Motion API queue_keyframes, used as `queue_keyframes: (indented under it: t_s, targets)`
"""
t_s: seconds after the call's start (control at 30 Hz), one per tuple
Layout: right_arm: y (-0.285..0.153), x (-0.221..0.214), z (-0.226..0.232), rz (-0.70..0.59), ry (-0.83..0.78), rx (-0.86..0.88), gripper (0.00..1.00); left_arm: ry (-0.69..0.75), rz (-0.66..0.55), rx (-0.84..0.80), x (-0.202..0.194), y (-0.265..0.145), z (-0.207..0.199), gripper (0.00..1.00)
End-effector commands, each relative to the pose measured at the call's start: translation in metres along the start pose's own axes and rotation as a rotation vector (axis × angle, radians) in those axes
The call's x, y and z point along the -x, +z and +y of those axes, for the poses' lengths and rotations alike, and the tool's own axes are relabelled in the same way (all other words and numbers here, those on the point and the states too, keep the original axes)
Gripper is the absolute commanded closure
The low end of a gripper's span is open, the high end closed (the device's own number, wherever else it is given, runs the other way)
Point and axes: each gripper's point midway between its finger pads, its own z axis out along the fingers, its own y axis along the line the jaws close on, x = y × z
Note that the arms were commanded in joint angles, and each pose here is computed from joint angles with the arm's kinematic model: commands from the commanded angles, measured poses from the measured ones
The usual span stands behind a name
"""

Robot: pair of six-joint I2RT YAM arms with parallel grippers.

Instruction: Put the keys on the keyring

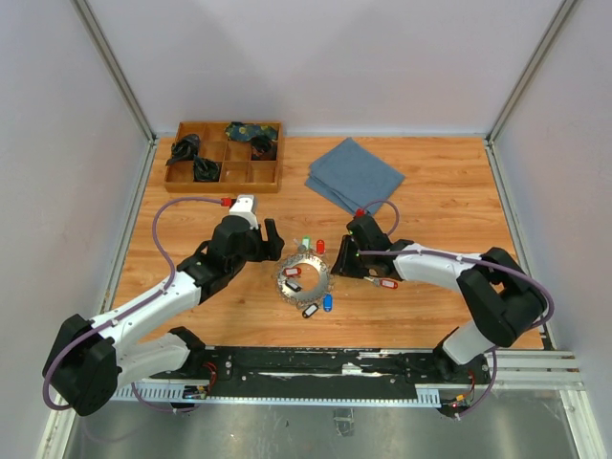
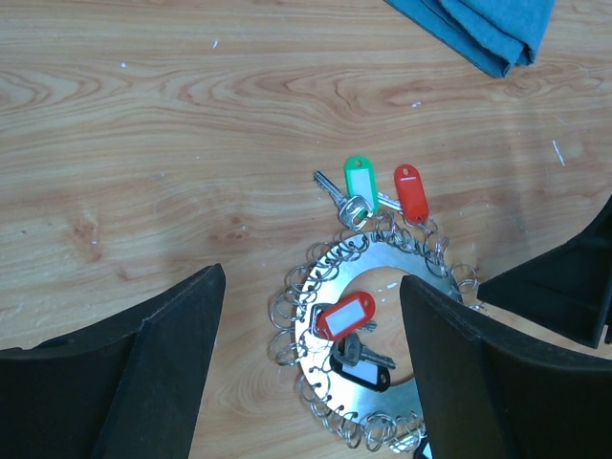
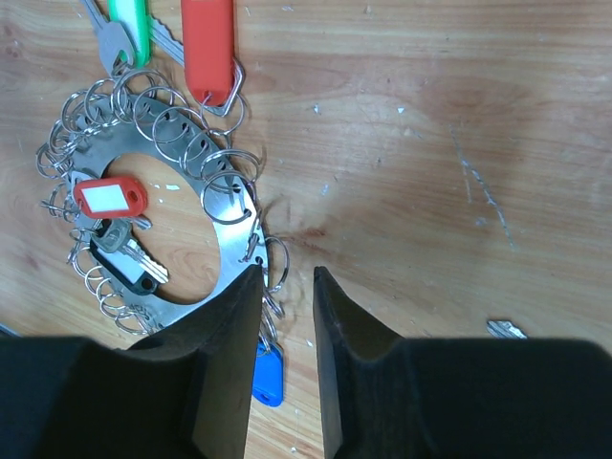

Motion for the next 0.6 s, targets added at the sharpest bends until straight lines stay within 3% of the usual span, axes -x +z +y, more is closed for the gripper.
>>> queue_keyframes:
  t_s: [0.0,0.57]
  targets:
    - [0.0066,0.0017,0.0055,-0.003,0.043,0.039,0.71,0.010,-0.025,-0.010,0.0047,0.0018,-0.0006,0.21]
    - [0.0166,-0.0056,0.0086,0.035,0.059,0.065,0.84,0.012,-0.027,-0.008,0.0052,0.0016,0.0000,0.21]
